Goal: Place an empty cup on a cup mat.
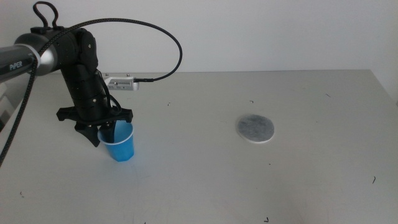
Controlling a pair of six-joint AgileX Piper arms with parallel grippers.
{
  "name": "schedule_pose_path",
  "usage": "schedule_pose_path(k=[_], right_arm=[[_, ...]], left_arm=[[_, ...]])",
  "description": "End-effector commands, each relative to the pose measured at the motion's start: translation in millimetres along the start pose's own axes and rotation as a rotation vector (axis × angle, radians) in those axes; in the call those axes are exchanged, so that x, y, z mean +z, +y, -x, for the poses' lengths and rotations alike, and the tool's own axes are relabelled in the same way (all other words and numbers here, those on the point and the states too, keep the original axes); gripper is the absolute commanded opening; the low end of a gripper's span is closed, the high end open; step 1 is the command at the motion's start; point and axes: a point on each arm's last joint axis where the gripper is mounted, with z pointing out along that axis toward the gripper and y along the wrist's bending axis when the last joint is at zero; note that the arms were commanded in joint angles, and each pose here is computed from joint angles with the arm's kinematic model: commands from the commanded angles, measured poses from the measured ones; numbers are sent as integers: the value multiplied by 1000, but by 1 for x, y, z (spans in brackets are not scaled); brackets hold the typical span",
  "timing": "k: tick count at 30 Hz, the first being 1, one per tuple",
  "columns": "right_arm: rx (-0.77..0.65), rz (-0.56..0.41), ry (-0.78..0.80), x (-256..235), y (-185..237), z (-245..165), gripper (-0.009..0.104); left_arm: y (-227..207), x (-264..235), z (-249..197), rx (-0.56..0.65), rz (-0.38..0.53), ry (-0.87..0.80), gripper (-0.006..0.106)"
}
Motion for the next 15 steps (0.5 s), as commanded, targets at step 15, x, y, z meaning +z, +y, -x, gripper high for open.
schedule_pose_path(k=[15], right_arm=[[-19,0,-109,-3,0,11,94]], left_arm=[[-13,-93,-12,-18,-83,-150,0]])
